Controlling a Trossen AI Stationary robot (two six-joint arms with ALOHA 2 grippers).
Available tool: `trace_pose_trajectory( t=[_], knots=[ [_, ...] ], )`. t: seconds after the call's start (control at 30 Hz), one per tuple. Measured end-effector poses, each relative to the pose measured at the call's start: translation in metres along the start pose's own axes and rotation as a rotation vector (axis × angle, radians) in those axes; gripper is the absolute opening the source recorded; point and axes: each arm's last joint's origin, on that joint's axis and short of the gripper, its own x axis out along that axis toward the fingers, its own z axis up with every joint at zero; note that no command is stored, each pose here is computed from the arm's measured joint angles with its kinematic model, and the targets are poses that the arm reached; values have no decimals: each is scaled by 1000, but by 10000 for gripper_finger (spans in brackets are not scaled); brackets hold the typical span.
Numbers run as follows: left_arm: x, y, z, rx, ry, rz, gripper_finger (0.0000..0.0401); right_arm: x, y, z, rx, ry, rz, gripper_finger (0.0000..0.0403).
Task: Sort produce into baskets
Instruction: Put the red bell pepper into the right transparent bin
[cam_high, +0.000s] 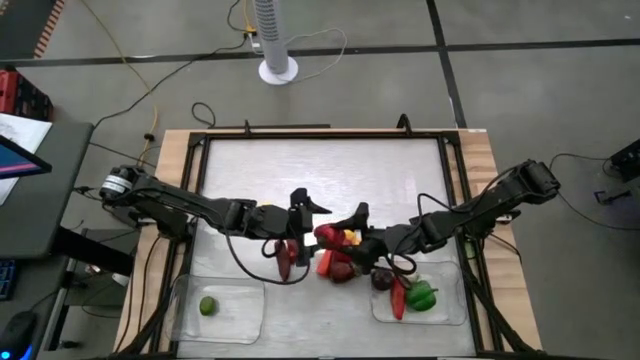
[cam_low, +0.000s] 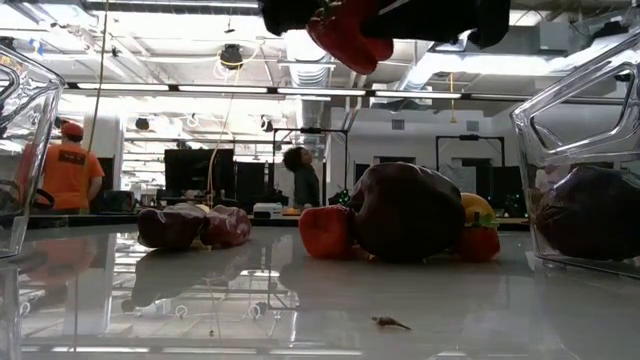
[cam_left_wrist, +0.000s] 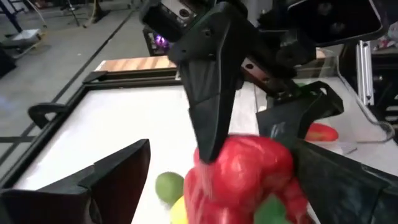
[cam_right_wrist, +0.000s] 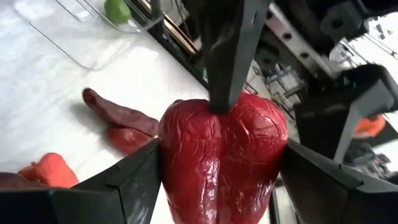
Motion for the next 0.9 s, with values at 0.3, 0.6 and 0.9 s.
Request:
trace_pose_trajectory(
  t=[0.3,0.6,0.9],
  knots=[
    [-30,7,7,56,46,68,362,-25,12,10,20,105,-80,318],
    [-24,4,-13,55,20,32,361,-96,8,12,359,123,81,318],
    [-21,4,-26,34,22,29,361,-144,1,-11,857,322,354,318]
  ],
)
